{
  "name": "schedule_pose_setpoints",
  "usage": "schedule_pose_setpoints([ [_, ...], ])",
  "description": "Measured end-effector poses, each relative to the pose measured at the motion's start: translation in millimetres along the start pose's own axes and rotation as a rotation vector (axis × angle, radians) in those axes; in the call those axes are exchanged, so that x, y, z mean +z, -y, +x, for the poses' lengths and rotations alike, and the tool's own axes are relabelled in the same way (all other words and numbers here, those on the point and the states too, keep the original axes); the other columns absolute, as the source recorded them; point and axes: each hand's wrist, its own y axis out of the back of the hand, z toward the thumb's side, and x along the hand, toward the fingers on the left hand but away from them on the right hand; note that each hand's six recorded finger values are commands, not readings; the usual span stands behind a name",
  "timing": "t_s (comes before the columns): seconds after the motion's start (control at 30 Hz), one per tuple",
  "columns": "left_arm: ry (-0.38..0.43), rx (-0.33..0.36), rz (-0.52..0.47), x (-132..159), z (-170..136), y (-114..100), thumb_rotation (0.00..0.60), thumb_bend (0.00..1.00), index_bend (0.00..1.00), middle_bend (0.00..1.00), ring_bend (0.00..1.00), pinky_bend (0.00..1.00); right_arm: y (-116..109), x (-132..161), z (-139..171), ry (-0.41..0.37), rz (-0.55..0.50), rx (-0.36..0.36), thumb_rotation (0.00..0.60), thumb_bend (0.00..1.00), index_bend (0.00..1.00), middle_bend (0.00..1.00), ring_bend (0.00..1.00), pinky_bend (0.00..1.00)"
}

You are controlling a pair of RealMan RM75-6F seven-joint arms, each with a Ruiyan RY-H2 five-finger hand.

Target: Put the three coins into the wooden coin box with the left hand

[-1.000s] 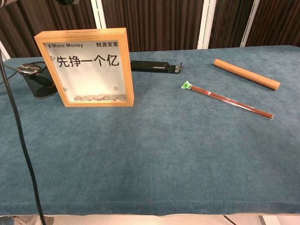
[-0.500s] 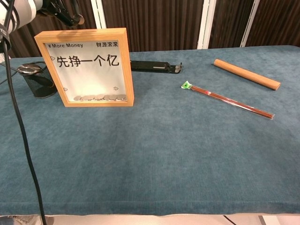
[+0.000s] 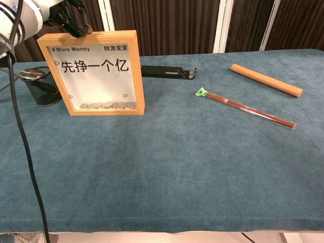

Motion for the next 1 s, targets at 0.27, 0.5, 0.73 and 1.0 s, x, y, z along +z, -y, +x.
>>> schedule_pose_setpoints([
  [0.27,0.011,-0.007,0.004,2,-3,1,0.600,0.52,0.65,1.00,1.00,1.00,0,1,0,0.000,0.001,0.000,0.600,0.13,0.00,0.00,0.00,0.00],
  [0.5,0.012,-0.015,0.013,3,-3,5,0.600,0.52,0.58,1.00,1.00,1.00,0,1,0,-0.001,0.000,-0.002,0.600,0.13,0.00,0.00,0.00,0.00],
  [0.73,0.017,0.001,0.007,4,-4,2,0.600,0.50,0.26,1.00,1.00,1.00,0,1,0,-0.002,0.002,0.001,0.600,0.13,0.00,0.00,0.00,0.00],
  [1.0,0.052,0.014,-0.004,6,-15,-8,0.600,0.46,0.20,1.00,1.00,1.00,0,2,0,-0.004,0.007,-0.001,0.600,0.13,0.00,0.00,0.00,0.00],
])
